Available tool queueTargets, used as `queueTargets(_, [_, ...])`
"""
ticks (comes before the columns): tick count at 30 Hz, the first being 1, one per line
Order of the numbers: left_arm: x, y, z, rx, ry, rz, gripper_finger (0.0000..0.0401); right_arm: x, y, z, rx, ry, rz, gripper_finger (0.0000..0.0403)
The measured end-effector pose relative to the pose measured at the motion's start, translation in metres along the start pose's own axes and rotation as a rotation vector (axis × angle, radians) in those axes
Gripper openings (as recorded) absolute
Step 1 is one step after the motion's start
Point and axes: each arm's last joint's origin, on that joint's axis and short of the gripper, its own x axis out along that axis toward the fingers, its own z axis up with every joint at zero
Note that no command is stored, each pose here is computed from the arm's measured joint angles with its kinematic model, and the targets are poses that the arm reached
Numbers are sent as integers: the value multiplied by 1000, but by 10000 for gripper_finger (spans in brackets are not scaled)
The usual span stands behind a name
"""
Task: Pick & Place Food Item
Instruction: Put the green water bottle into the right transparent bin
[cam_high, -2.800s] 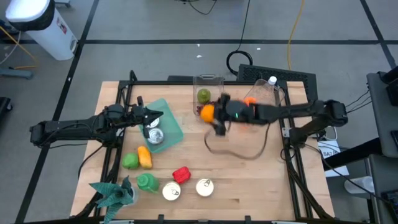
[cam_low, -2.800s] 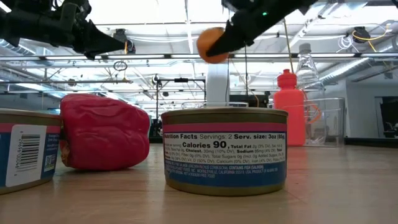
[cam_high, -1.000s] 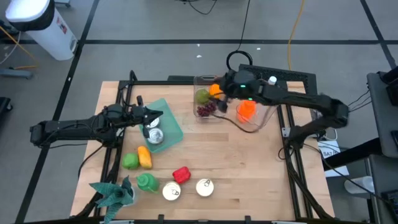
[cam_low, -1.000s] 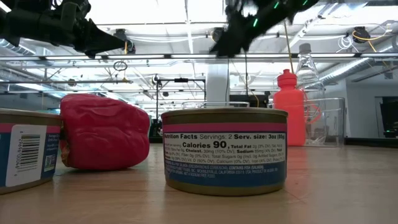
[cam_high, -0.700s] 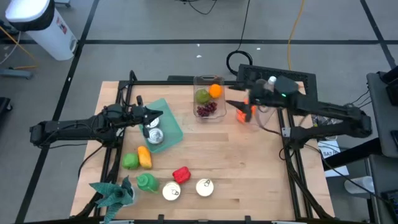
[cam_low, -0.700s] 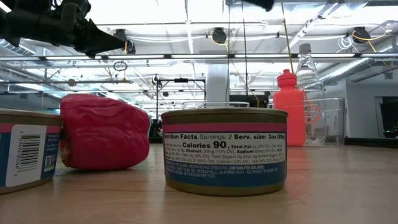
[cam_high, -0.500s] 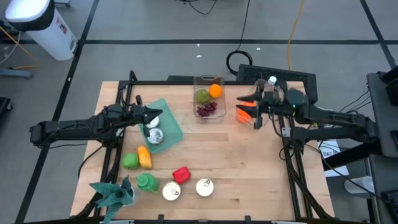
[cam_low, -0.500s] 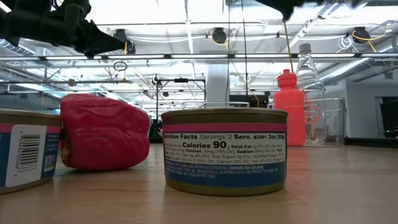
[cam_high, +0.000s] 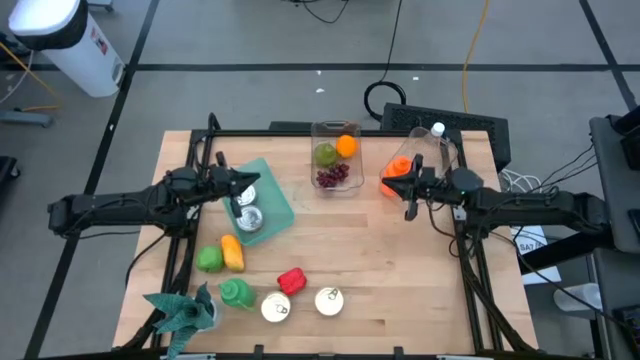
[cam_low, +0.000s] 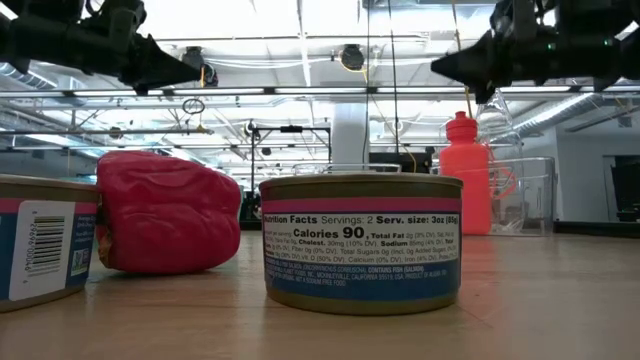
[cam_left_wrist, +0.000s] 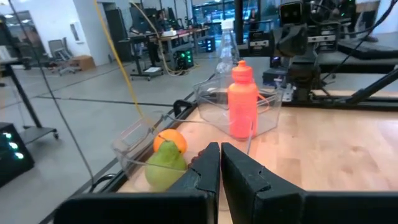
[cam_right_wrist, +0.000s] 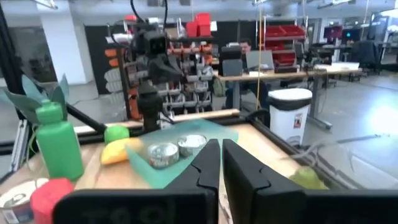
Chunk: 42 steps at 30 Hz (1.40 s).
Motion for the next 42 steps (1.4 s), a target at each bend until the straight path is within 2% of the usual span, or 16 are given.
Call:
queueTargets(5, [-6, 2, 3, 1, -8, 21, 26, -1, 0, -5, 1, 15, 3, 5])
queueTargets(13, [-26, 6, 12, -28, -4, 20, 26, -15, 2, 2, 0, 5, 30, 2])
queueTargets(21, [-27, 6, 11, -22, 6, 19, 26, -30, 3, 7, -45, -3, 30, 1])
queueTargets(42, [-26, 5, 11, -15, 3, 14, 26, -16, 1, -2, -30, 52, 26, 1])
